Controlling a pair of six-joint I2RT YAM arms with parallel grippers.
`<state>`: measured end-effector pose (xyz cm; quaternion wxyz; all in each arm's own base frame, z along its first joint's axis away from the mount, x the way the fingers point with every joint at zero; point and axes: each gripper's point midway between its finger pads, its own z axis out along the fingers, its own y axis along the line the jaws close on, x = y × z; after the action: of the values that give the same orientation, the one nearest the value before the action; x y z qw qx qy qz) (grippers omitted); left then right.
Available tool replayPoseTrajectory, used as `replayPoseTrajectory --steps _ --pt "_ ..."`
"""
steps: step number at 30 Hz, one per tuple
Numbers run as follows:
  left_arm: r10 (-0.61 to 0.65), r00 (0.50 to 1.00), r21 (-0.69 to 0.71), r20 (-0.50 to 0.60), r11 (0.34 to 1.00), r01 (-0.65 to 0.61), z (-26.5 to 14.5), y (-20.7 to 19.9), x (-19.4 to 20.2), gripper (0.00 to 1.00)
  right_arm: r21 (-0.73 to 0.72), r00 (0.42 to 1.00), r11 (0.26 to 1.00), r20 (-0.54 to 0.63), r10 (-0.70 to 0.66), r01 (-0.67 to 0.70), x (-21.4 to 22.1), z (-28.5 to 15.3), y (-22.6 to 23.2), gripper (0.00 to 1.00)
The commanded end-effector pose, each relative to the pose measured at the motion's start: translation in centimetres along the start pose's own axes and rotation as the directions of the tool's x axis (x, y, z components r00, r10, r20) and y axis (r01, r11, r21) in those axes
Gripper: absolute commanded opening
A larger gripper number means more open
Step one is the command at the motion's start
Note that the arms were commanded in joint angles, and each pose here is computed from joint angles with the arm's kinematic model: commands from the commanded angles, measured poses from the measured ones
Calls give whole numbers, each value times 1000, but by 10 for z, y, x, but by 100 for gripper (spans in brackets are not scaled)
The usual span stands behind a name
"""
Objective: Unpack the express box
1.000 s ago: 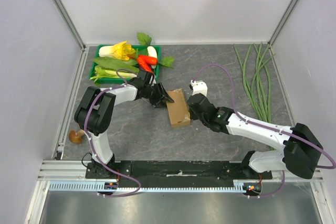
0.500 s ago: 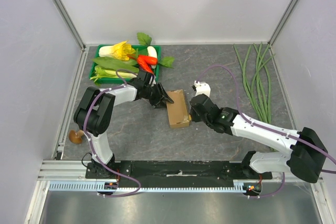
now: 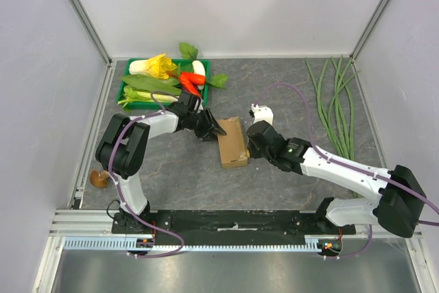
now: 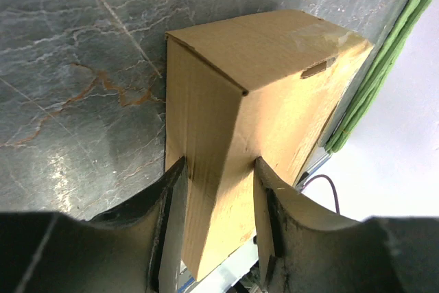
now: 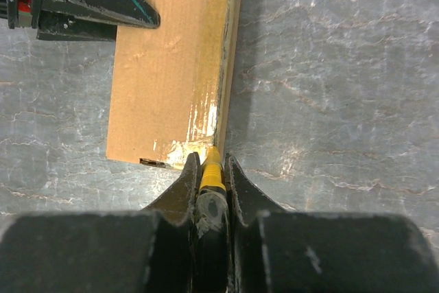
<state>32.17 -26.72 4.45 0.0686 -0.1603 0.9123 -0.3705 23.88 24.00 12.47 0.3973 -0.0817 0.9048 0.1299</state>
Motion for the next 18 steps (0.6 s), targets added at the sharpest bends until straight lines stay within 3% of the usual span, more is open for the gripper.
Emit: replayPoseTrajectory --steps 1,7,12,18 --pt "33 998 -118 47 993 -27 6 34 -14 43 18 994 1000 104 -15 13 -48 -19 9 0" --pt "88 996 -137 9 987 -86 6 44 -7 46 -56 966 998 260 -10 26 -92 -34 26 0" --pt "144 989 -108 24 984 -140 2 30 -13 50 28 955 999 294 -44 37 -101 -31 13 0" --pt "289 950 63 119 953 -297 -28 -26 -20 68 161 961 986 266 -78 36 -106 -10 -3 0"
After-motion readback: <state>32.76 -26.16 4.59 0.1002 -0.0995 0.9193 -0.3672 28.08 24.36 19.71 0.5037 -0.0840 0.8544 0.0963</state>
